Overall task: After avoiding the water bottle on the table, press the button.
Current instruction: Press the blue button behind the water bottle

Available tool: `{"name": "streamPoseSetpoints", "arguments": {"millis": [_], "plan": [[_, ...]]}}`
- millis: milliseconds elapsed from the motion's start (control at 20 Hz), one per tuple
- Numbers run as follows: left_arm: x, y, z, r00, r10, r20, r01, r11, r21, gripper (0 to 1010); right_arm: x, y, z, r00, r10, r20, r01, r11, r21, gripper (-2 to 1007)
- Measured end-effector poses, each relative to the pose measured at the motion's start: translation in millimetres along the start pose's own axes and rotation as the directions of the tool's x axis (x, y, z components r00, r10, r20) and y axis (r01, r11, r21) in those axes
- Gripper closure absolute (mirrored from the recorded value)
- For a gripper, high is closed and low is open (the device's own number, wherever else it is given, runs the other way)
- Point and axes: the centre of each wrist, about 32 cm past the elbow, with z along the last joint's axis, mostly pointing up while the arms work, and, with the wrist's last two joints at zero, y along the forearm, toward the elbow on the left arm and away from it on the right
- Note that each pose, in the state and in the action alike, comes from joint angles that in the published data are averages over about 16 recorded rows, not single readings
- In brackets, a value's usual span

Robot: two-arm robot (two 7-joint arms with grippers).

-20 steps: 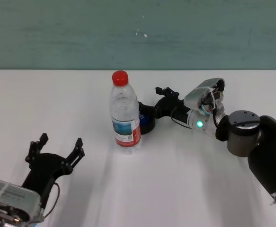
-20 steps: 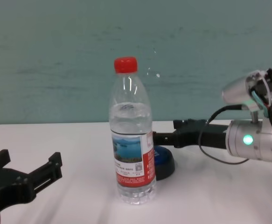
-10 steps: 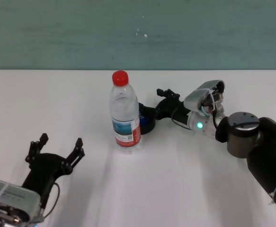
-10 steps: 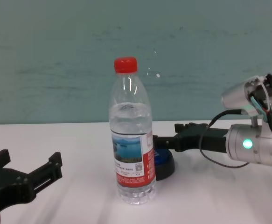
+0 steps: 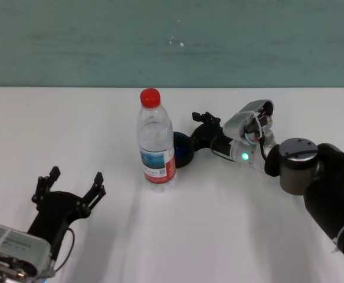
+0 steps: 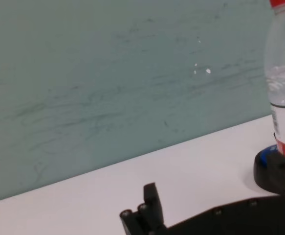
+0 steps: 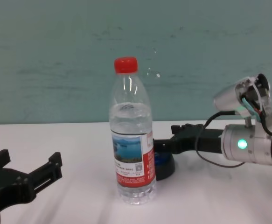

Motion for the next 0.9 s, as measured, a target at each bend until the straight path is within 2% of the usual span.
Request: {"name": "streamPoseSetpoints", "arguments": {"millis": [650,900], "plan": [[0.0,0.0,0.0,1.000,0.000,0.000,0.000,1.0000,0.000,10,-2.4,5.3,-0.9,0.9997,-0.002,0.025,0.003,0.9995,-0.032,1],[0.0,0.0,0.0,1.000,0.000,0.000,0.000,1.0000,0.000,10,-3.9,3.2,3.1,0.9993,-0.009,0.036,0.010,0.9997,-0.023,1]]}}
